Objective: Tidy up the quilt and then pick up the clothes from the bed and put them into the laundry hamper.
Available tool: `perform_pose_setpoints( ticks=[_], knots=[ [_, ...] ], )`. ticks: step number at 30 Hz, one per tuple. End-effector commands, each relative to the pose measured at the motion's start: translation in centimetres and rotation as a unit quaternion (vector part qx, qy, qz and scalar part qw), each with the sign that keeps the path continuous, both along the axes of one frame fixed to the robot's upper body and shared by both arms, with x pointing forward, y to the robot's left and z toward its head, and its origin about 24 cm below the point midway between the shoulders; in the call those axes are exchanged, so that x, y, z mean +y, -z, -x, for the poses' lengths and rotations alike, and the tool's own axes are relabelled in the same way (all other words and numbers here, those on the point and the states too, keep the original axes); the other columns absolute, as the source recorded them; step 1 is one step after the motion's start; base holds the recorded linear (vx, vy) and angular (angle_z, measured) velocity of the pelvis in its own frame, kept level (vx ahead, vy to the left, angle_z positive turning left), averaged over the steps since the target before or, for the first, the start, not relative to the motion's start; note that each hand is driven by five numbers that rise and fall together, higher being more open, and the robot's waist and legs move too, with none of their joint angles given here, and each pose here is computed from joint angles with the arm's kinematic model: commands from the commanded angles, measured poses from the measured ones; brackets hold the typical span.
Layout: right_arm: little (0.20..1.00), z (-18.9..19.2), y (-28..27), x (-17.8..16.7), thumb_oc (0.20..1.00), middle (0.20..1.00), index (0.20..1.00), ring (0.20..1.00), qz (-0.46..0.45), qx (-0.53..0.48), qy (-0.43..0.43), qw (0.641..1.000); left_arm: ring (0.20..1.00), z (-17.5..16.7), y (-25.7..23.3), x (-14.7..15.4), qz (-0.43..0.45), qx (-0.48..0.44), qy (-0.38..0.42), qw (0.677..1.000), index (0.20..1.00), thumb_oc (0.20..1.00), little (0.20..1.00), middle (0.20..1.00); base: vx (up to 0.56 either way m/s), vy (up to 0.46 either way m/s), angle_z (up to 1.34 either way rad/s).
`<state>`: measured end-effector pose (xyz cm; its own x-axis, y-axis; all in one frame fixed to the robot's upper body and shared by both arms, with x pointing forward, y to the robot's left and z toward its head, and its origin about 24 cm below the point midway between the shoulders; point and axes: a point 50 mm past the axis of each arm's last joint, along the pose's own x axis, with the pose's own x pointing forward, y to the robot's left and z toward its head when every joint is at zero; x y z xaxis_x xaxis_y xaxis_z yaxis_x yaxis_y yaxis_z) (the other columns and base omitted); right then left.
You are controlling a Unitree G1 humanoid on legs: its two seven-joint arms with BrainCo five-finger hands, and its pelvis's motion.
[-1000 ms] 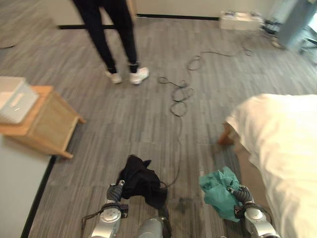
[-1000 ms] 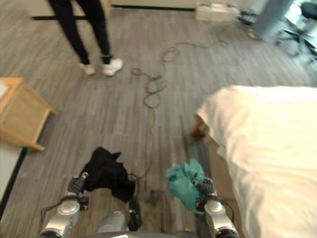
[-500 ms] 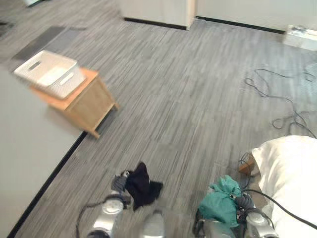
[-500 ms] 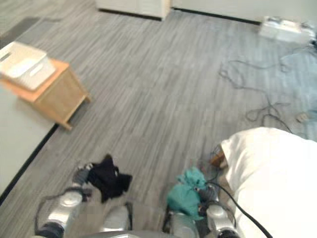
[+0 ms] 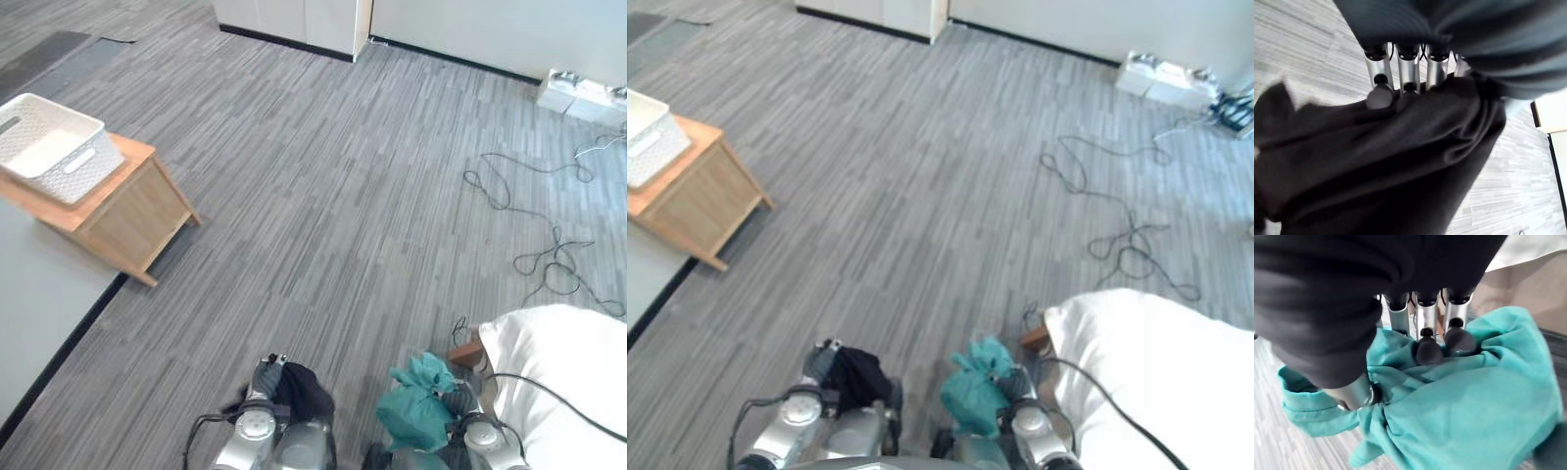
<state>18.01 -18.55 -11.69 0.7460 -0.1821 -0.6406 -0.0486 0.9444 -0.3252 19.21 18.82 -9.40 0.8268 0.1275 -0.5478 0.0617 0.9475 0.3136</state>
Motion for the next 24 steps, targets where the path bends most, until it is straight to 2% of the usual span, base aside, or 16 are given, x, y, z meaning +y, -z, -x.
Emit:
perform_pose_setpoints(
  ticks=[1,5,8,11,12,16,24],
  knots=[
    [0.2,-6.3,-4.8,0.3,0.2,0.2,0.2,0.2,-0.01,-0.137,0.003,0.991,0.2,-3.8,-3.6,-0.5,-0.031,-0.103,0.038,0.993,0.2,0.2,0.2,0.2,0.62,0.186,0.04],
    [0.2,-6.8,-6.2,0.3,0.2,0.2,0.2,0.2,-0.025,-0.177,0.013,0.984,0.2,-4.3,-3.3,-1.7,-0.024,-0.099,0.054,0.993,0.2,0.2,0.2,0.2,0.74,-0.066,0.59],
    [0.2,-6.3,-6.0,0.1,0.2,0.2,0.2,0.2,-0.018,-0.171,0.014,0.985,0.2,-4.6,-3.2,-2.3,-0.025,-0.101,0.054,0.993,0.2,0.2,0.2,0.2,0.82,-0.295,0.83],
    [0.2,-5.6,-5.1,0.3,0.2,0.2,0.2,0.2,-0.009,-0.146,-0.007,0.989,0.2,-3.9,-2.4,-2.6,-0.014,-0.083,0.046,0.995,0.2,0.2,0.2,0.2,0.45,-0.25,0.81],
    [0.2,-5.1,-4.4,0.0,0.2,0.2,0.2,0.2,0.007,-0.123,-0.023,0.992,0.2,-3.2,-1.5,-2.2,-0.005,-0.062,0.023,0.998,0.2,0.2,0.2,0.2,0.66,-0.562,0.57],
    [0.2,-5.4,-4.7,-0.3,0.2,0.2,0.2,0.2,0.019,-0.127,-0.036,0.991,0.2,-2.7,-1.1,-1.9,-0.004,-0.05,0.019,0.999,0.2,0.2,0.2,0.2,0.4,-0.387,0.38],
    [0.2,-5.2,-3.6,-0.6,0.2,0.2,0.2,0.2,0.031,-0.097,-0.028,0.994,0.2,1.3,1.7,0.0,-0.003,0.028,-0.052,0.998,0.2,0.2,0.2,0.2,0.56,-0.064,0.15]
  ],
)
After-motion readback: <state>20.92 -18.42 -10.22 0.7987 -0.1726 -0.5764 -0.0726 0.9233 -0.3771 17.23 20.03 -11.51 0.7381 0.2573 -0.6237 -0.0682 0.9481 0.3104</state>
